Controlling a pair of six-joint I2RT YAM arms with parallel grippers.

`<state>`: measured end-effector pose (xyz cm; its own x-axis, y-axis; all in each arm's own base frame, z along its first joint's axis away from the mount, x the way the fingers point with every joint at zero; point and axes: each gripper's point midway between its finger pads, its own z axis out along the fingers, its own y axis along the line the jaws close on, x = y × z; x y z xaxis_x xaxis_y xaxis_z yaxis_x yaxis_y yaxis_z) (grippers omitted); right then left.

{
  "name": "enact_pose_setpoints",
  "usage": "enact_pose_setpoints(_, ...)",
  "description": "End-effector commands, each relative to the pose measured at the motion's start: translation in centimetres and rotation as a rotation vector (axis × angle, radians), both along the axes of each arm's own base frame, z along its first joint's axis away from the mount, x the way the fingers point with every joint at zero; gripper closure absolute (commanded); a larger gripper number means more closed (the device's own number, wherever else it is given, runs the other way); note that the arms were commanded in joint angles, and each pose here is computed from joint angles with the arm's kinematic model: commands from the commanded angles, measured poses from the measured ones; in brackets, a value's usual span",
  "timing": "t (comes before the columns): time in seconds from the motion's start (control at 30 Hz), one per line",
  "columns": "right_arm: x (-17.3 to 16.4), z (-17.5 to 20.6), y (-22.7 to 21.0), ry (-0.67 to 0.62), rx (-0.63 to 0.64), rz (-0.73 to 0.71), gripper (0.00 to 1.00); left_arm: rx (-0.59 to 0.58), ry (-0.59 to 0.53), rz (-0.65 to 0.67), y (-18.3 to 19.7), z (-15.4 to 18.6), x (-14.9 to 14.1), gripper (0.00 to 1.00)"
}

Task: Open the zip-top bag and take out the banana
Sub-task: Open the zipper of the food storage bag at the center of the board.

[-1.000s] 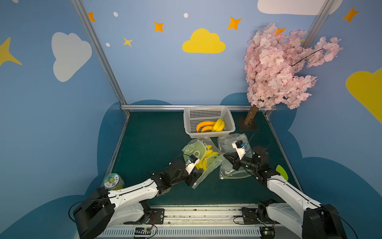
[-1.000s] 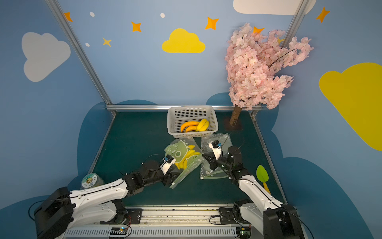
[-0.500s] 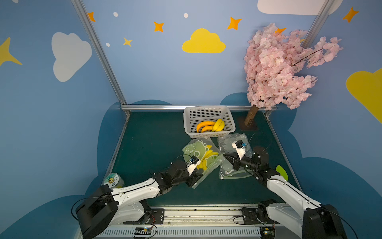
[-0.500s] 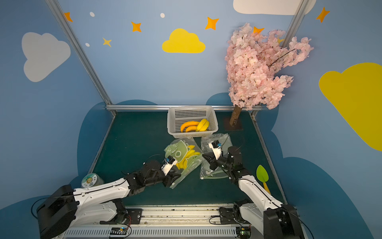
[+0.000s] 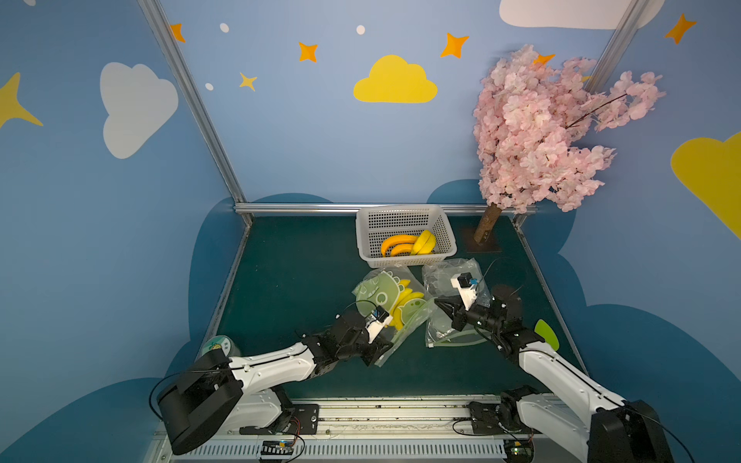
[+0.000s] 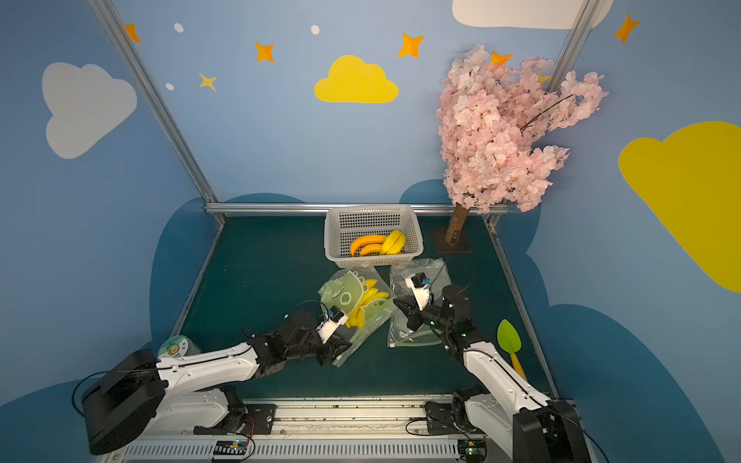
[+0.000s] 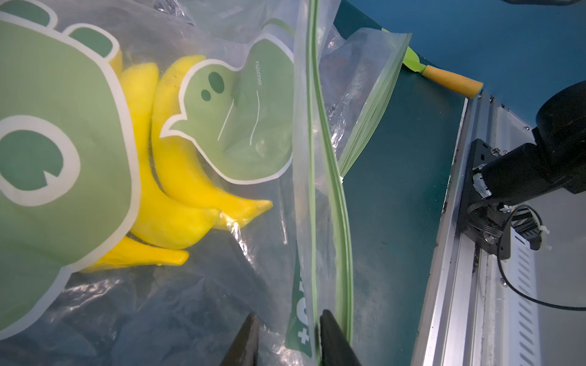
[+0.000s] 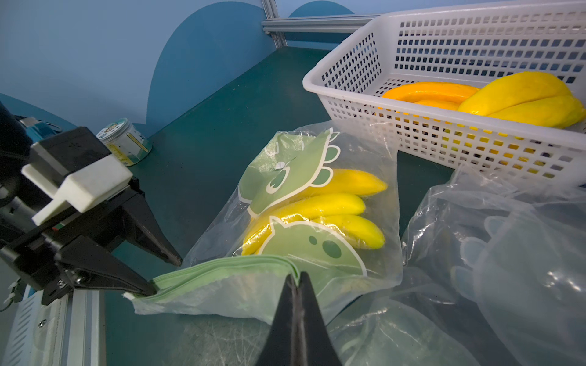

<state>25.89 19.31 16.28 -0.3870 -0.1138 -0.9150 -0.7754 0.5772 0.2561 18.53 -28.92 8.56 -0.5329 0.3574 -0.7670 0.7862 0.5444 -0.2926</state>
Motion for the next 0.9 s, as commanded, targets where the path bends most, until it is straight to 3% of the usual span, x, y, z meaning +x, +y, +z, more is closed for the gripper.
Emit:
enact_pose_setpoints(0.0,0.1,0.3,-0.3,-0.016,0.009,-0.028,1.00,-0.004,0.017,-0.019,0.0,-0.1,-0.6,0.66)
enact_pose_setpoints(0.1,0.0,0.2,-0.3,-0.010,0.012,-0.028,1.00,-0.001,0.024,-0.031,-0.1,-0.2,-0.9,0.71)
enact_pose_setpoints(0.3,-0.4,-0.4,-0.2,0.021,0.021,-0.026,1.00,0.005,0.053,-0.027,-0.8,-1.0,-0.6,0.96)
enact_pose_setpoints(0.4,0.0,-1.0,-0.8,0.069,0.012,-0.085,1.00,0.024,0.074,-0.009,-1.0,-1.7,-0.2,0.97)
enact_pose_setpoints(0.47,0.2,-1.5,-1.5,0.105,0.002,-0.138,0.87,0.031,0.077,0.005,-1.0,-1.9,0.0,0.97)
enact_pose_setpoints(0.57,0.6,-2.5,-3.4,0.184,-0.033,-0.281,0.59,0.040,0.063,0.035,-0.8,-1.8,0.5,0.97)
enact_pose_setpoints(0.7,-0.3,-2.8,-5.5,0.256,-0.060,-0.408,0.51,0.056,0.037,0.077,-0.3,-1.5,1.2,0.97)
enact_pose_setpoints(0.87,-3.6,-0.7,-3.1,0.292,0.060,-0.294,0.58,0.078,0.017,0.059,-1.3,-0.9,1.3,0.97)
